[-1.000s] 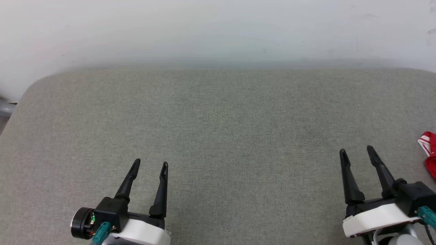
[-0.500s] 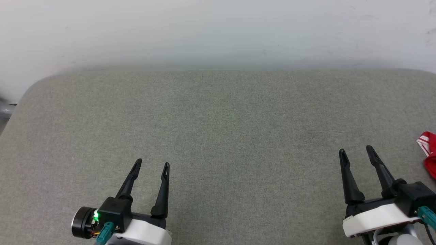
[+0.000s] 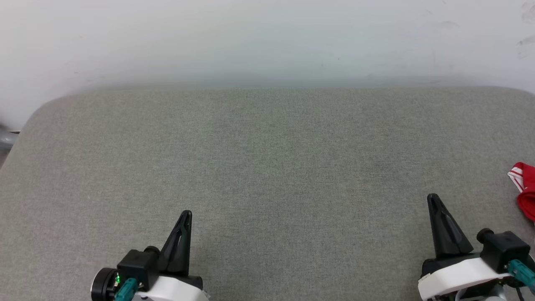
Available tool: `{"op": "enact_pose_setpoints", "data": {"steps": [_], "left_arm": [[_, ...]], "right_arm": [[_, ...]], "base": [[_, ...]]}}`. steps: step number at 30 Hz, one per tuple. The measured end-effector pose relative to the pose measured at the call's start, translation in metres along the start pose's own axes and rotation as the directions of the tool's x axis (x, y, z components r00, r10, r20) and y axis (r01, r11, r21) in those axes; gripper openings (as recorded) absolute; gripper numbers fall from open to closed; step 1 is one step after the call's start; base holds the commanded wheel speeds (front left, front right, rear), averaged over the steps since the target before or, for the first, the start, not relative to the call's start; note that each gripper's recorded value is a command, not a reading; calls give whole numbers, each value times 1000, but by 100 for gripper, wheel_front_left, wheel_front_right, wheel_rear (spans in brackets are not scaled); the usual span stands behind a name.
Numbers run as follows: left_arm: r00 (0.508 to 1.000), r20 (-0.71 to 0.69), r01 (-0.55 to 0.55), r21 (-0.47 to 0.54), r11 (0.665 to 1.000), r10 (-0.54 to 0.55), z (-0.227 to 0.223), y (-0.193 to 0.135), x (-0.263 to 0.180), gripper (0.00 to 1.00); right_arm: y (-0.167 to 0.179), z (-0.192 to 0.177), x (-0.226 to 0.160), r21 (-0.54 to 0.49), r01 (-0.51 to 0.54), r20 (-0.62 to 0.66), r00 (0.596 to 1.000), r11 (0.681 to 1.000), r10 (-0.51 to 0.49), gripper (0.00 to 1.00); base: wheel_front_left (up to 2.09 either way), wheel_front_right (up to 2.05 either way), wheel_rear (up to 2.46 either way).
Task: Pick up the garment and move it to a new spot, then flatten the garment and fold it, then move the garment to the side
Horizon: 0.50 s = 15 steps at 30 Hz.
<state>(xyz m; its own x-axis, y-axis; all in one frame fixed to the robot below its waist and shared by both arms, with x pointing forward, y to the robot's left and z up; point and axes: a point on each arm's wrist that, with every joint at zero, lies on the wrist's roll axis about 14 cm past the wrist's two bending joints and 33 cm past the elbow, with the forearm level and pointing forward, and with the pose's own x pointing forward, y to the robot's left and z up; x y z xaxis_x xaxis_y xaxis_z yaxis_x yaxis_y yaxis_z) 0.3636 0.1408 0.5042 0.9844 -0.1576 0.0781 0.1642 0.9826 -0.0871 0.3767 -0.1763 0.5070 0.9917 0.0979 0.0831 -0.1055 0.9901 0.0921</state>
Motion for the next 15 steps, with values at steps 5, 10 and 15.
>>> {"op": "enact_pose_setpoints", "data": {"steps": [5,10,15], "left_arm": [[999,-15,-32,-103,994,31,-3,6,-1,0],[998,-31,-63,-197,978,59,-5,12,-1,0],[996,-44,-91,-284,954,82,-7,18,0,0]], "right_arm": [[-5,-2,-1,102,30,-12,999,994,-29,0],[-9,-5,-1,193,59,-28,998,979,-55,0],[-13,-7,-2,280,85,-44,996,956,-76,0]], "base": [[0,0,0],[0,0,0],[0,0,0]]}}
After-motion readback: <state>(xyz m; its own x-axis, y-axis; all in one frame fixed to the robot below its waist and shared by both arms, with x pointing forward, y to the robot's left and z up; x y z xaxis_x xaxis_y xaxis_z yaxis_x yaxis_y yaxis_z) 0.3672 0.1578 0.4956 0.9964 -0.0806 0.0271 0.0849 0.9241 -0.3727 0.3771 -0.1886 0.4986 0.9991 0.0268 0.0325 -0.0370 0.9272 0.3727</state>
